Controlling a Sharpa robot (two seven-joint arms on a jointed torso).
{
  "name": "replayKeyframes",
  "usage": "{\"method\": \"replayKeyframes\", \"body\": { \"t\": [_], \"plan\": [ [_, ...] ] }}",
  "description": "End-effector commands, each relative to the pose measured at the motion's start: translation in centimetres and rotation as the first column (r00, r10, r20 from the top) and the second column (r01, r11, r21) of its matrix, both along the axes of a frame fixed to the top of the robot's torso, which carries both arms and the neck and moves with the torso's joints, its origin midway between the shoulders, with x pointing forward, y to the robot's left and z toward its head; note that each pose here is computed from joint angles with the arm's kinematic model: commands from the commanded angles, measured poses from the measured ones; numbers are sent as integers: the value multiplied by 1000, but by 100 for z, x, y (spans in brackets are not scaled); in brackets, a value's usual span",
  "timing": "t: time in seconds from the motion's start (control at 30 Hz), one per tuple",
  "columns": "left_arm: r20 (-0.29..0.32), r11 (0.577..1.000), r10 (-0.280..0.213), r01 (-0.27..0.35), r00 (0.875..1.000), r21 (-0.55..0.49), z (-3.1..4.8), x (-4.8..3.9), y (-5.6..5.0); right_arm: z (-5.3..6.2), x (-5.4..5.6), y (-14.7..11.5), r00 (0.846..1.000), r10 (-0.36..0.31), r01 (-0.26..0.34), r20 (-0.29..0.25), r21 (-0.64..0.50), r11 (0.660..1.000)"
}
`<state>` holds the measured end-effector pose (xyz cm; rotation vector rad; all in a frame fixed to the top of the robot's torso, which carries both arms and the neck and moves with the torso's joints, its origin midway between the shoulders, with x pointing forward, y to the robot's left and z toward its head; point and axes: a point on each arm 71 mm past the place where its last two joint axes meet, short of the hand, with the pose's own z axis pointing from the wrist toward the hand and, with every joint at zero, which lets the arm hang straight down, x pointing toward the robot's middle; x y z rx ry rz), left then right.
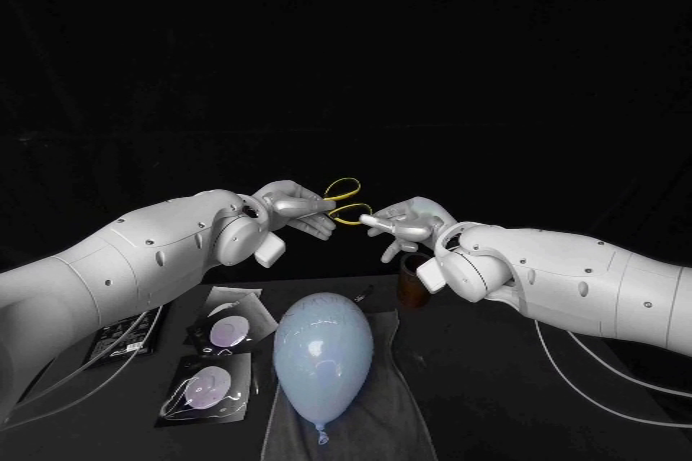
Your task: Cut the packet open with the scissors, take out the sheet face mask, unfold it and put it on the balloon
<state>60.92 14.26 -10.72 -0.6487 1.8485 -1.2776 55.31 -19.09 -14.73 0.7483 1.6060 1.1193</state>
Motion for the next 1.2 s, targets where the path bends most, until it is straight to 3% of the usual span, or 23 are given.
{"method": "replayKeyframes", "body": {
  "t": [0.03, 0.53, 1.2],
  "plan": [
    [6, 1000, -21, 21, 1000, -22, 20, -19, -38, 21, 16, 9, 1000, -20, 19, 13, 52, 998],
    [2, 999, -45, 45, 999, -21, 16, -51, -91, 73, 22, 48, 998, -34, 28, 44, 129, 991],
    [-8, 997, -78, 78, 997, -16, 6, -86, -139, 111, 29, -15, 993, -89, 80, 75, 115, 990]
  ]
}}
